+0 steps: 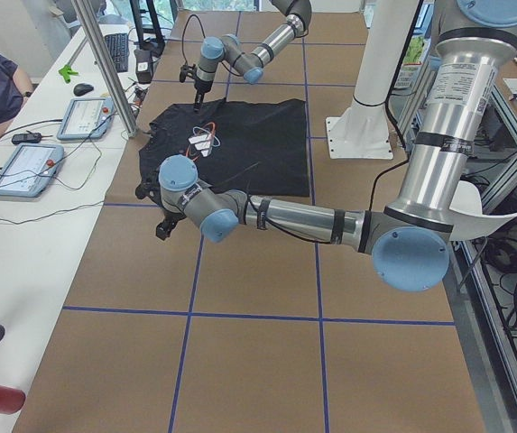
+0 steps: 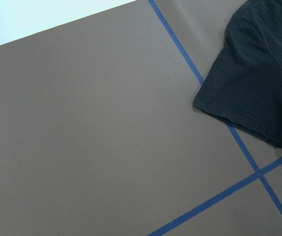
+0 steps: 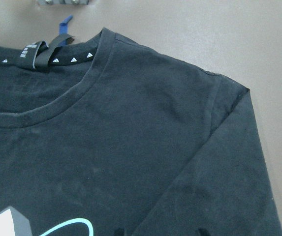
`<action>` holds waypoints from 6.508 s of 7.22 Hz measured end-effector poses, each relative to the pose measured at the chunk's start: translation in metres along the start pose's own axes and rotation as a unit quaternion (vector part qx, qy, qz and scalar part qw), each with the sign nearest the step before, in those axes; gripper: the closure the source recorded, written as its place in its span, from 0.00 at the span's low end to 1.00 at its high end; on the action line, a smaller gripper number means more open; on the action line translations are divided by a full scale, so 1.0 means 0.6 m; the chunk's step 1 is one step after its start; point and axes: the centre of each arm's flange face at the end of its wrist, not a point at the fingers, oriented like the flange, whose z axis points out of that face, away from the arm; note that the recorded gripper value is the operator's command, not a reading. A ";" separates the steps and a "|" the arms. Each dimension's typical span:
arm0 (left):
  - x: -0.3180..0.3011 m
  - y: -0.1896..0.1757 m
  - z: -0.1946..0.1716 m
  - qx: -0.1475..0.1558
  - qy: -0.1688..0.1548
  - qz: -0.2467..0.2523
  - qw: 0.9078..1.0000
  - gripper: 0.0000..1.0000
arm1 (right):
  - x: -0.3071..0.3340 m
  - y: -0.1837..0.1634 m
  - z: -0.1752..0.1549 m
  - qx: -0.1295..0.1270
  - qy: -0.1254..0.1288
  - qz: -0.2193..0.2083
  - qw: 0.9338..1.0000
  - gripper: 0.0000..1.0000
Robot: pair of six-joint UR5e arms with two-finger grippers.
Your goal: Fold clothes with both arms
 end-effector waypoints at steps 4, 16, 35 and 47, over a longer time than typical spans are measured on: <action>0.116 -0.105 0.105 0.002 0.011 -0.017 1.000 0.00 | 0.091 -0.076 -0.051 -0.058 0.018 -0.034 0.998 0.00; 0.205 -0.144 0.399 0.113 -0.117 -0.182 0.970 0.30 | 0.507 -0.065 -0.120 -0.096 0.000 -0.106 0.990 0.00; 0.216 -0.135 0.427 0.110 -0.104 -0.171 0.974 1.00 | 0.490 -0.065 -0.117 -0.095 0.001 -0.105 0.990 0.00; 0.566 -0.307 0.445 0.101 0.013 -0.362 0.926 1.00 | 0.488 -0.064 -0.117 -0.095 0.001 -0.103 0.990 0.00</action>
